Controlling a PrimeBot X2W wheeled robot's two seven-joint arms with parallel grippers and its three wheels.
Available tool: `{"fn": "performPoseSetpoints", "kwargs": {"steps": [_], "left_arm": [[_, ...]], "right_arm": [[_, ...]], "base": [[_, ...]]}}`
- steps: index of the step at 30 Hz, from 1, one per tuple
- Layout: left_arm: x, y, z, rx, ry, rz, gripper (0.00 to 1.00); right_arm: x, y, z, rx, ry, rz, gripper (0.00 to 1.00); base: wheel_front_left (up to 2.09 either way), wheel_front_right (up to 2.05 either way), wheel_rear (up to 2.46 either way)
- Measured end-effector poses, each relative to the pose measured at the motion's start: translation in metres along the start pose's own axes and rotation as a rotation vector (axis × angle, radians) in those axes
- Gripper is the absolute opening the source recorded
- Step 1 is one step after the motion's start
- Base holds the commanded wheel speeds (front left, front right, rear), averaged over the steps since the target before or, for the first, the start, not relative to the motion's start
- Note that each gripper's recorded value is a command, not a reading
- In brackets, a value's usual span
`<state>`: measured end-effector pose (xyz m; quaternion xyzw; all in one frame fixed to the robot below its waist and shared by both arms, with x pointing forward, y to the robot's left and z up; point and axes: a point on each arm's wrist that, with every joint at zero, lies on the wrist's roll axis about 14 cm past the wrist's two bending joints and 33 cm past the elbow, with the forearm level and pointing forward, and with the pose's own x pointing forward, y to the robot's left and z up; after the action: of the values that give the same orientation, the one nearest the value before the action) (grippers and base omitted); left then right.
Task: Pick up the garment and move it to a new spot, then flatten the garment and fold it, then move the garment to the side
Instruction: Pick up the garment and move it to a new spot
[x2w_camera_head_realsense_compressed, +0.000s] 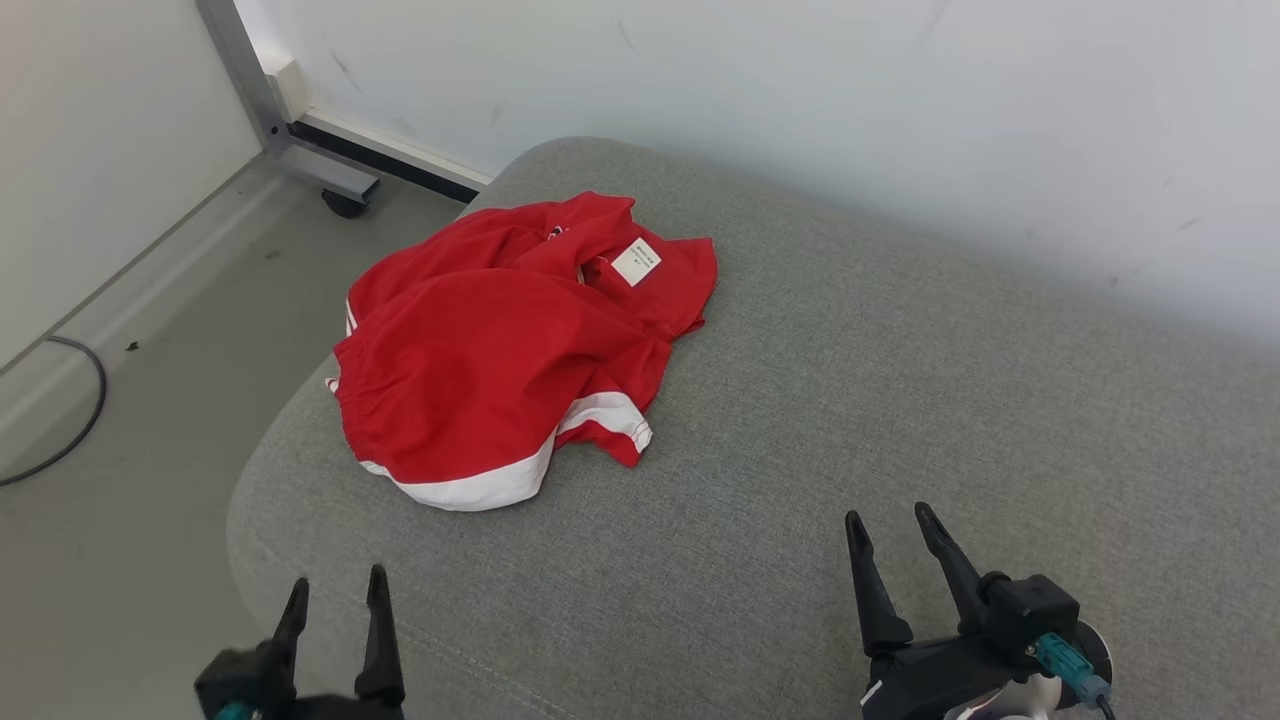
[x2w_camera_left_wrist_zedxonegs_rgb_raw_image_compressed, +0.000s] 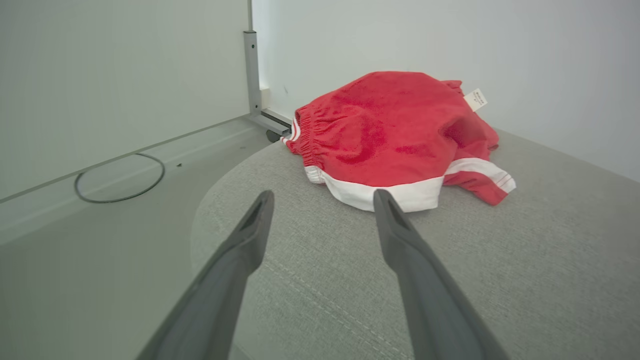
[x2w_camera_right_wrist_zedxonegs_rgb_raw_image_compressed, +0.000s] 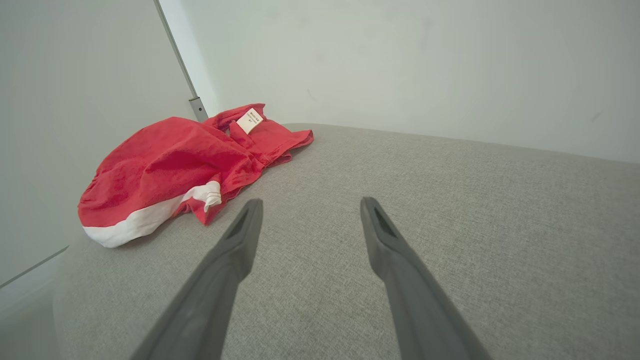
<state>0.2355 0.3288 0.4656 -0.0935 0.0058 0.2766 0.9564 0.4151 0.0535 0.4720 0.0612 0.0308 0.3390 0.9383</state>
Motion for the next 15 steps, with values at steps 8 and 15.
{"fn": "performPoseSetpoints", "kwargs": {"steps": [8, 15], "left_arm": [[0.065, -0.024, 0.017, -0.048, 0.11, -0.085, 1.0], [0.111, -0.036, 0.029, -0.115, 0.225, -0.095, 1.0]], "right_arm": [[-0.003, -0.003, -0.005, 0.01, 0.009, -0.007, 1.0], [-0.01, -0.011, -0.007, 0.001, 0.011, -0.028, 1.0]], "base": [[0.0, 0.0, 0.0], [0.0, 0.0, 0.0]]}}
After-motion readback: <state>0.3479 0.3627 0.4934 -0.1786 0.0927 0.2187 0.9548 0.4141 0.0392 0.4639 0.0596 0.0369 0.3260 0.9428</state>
